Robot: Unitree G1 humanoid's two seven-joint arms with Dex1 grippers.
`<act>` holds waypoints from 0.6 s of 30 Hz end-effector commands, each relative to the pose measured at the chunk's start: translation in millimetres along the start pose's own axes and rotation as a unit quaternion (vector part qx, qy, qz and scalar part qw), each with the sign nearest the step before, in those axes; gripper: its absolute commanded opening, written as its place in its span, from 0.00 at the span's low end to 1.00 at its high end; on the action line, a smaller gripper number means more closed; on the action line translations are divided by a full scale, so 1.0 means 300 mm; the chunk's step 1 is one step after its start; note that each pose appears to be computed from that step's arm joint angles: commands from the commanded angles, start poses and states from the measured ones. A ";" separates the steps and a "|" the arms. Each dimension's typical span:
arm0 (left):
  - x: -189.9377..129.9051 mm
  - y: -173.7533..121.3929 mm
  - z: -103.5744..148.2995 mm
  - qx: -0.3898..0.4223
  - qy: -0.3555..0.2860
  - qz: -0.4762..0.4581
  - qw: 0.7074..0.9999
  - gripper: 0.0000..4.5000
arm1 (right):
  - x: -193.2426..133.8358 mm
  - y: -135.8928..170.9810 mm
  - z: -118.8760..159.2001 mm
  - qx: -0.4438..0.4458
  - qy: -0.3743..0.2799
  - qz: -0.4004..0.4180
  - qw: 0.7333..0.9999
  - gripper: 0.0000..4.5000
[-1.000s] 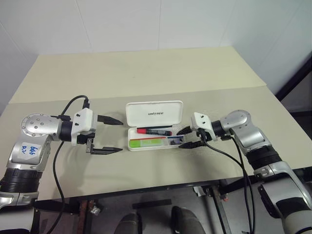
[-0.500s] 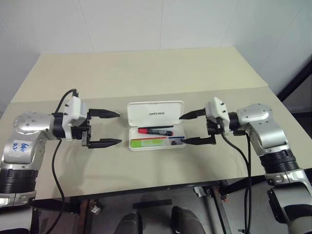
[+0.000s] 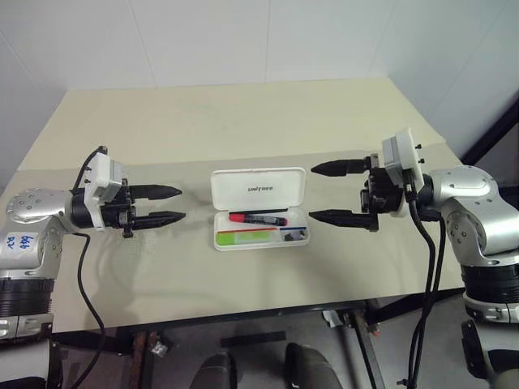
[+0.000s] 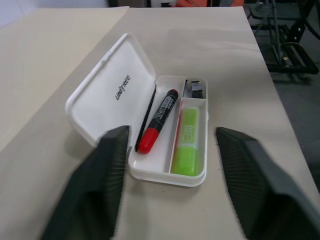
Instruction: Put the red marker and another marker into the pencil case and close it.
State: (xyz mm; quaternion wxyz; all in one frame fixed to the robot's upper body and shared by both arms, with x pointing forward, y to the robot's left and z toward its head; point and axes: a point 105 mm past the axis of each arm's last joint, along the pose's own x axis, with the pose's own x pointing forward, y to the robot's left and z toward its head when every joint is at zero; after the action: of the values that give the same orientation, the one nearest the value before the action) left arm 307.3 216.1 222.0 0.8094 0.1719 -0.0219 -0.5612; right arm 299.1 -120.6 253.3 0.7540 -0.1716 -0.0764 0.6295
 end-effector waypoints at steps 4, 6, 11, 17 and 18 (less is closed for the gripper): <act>-0.005 0.032 0.028 0.024 -0.012 0.016 1.000 0.11 | 0.012 0.026 0.042 -0.038 -0.045 0.010 0.998 1.00; 0.003 0.033 0.019 0.019 -0.010 0.015 1.000 0.01 | 0.013 0.036 0.029 -0.042 -0.055 0.014 0.997 1.00; 0.015 0.057 -0.002 0.015 -0.003 0.033 0.999 0.01 | 0.008 0.024 0.014 -0.032 -0.073 0.002 0.997 1.00; 0.082 0.150 -0.033 0.008 -0.003 0.107 0.994 0.01 | -0.012 0.013 -0.028 0.008 -0.097 0.004 0.995 1.00; 0.092 0.152 -0.037 0.004 -0.003 0.107 0.994 0.01 | -0.014 0.010 -0.029 0.013 -0.105 0.003 0.994 1.00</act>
State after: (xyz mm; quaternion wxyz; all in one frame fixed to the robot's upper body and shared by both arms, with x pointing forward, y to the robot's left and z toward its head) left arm 357.7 209.6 210.7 0.8634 0.1522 -0.0300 -0.4802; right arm 301.1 -119.5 235.0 0.7435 -0.1063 -0.1198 0.6493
